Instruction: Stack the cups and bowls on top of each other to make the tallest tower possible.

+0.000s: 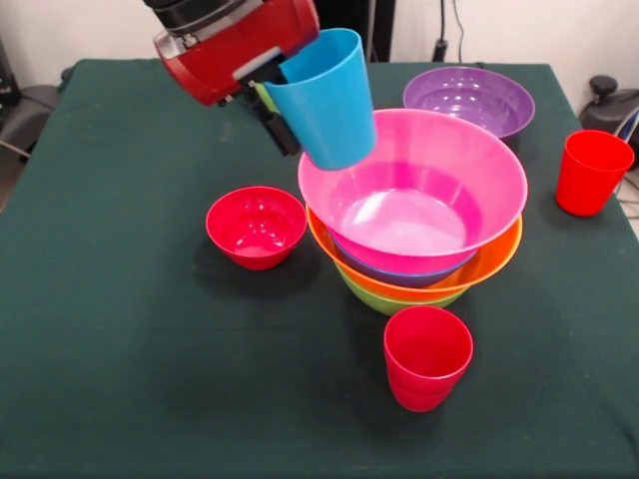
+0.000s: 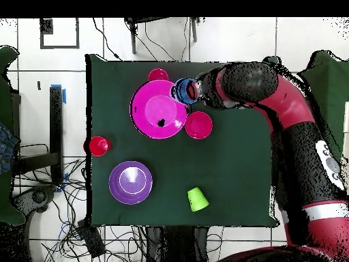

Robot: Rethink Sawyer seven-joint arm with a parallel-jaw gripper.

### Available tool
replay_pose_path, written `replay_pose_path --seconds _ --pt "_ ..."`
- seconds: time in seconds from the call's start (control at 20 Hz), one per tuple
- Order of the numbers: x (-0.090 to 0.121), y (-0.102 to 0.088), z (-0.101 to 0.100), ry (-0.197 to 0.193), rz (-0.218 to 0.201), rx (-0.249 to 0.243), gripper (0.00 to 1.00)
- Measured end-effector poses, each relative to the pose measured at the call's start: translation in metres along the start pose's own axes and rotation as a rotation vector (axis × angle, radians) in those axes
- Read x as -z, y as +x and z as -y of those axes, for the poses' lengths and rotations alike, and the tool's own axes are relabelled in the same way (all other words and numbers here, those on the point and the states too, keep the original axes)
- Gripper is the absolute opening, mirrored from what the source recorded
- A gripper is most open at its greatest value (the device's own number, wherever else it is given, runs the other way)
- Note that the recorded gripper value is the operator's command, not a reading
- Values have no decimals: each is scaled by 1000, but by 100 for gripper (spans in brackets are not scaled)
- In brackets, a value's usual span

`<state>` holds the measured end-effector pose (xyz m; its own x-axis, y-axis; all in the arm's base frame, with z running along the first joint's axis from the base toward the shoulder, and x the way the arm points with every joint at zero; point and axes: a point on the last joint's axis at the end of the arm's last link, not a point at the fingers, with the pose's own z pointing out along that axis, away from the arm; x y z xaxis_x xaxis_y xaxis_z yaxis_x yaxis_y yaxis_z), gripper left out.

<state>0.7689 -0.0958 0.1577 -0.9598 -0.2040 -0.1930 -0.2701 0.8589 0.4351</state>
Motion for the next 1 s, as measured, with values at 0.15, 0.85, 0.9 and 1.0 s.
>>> replay_pose_path --seconds 0.15,0.85,0.9,1.0 --pt "-10 -5 -6 9 12 12 0" --pt "-86 -7 -36 17 1 67 0" --pt "-94 -4 -37 17 -11 70 0" --pt "-99 -1 -37 21 -21 72 0"
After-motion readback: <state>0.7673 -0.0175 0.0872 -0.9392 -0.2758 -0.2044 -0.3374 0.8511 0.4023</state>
